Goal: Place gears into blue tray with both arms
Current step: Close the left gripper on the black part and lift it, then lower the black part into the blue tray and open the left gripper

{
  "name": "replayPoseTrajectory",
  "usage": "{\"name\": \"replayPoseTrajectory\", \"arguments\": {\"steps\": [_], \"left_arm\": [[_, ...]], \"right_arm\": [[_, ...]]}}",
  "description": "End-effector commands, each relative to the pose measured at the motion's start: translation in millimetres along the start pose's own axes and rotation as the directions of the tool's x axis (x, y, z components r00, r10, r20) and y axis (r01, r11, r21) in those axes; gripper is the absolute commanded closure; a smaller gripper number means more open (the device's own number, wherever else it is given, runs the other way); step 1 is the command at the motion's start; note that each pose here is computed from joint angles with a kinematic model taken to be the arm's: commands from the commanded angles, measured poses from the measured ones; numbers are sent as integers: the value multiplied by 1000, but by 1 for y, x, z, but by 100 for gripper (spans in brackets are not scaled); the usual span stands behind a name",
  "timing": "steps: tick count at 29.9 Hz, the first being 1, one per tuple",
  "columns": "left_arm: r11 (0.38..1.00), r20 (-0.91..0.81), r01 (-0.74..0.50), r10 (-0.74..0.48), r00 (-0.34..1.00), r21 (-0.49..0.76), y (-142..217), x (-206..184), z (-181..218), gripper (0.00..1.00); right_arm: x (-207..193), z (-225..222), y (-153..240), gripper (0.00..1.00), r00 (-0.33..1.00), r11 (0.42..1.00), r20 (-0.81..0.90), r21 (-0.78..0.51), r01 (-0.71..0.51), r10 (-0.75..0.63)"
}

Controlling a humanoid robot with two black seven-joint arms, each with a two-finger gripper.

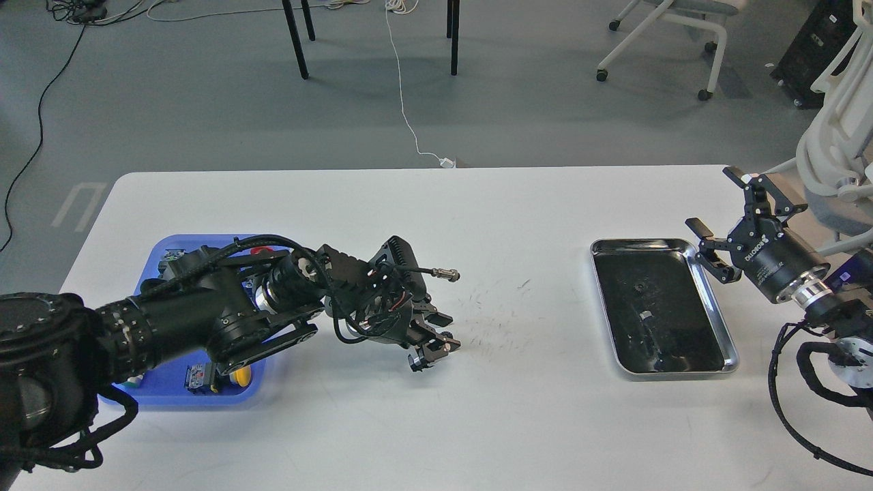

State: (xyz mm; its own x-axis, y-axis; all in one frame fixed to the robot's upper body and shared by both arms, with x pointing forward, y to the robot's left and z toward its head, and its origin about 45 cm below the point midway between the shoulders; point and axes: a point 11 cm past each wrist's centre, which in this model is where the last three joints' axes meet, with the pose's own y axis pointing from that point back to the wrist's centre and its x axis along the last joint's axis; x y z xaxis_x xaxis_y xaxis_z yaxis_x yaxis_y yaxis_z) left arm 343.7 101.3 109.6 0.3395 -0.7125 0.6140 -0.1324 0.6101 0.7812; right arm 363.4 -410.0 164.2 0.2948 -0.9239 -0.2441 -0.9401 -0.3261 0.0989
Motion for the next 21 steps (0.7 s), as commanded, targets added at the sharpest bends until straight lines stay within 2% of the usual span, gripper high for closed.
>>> {"name": "replayPoseTrajectory", "arguments": {"steps": [1, 6, 10, 15, 20, 21], "left_arm": [[1000, -8, 10, -10, 1000, 6, 1, -5, -2, 85], [1000, 3, -6, 6, 1000, 8, 3, 0, -3, 90], [1000, 14, -22, 22, 1000, 15, 10, 7, -7, 90], [994, 36, -32, 29, 999, 100, 71, 1, -39, 89], [975, -108, -8, 32, 994, 220, 145, -48, -74, 89], [973, -116, -1, 28, 993, 230, 150, -53, -76, 89]], "right_arm": [[0, 0, 0, 1, 1000, 1000, 1, 2, 0, 0], [0, 0, 0, 1, 1000, 1000, 1, 2, 0, 0], [0, 0, 0, 1, 1000, 1000, 0, 0, 0, 0], [0, 0, 0, 1, 1000, 1000, 0, -1, 0, 0], [-5, 4, -4, 1, 1000, 1000, 5, -5, 13, -13], [-6, 4, -5, 1, 1000, 1000, 6, -2, 15, -15]]}}
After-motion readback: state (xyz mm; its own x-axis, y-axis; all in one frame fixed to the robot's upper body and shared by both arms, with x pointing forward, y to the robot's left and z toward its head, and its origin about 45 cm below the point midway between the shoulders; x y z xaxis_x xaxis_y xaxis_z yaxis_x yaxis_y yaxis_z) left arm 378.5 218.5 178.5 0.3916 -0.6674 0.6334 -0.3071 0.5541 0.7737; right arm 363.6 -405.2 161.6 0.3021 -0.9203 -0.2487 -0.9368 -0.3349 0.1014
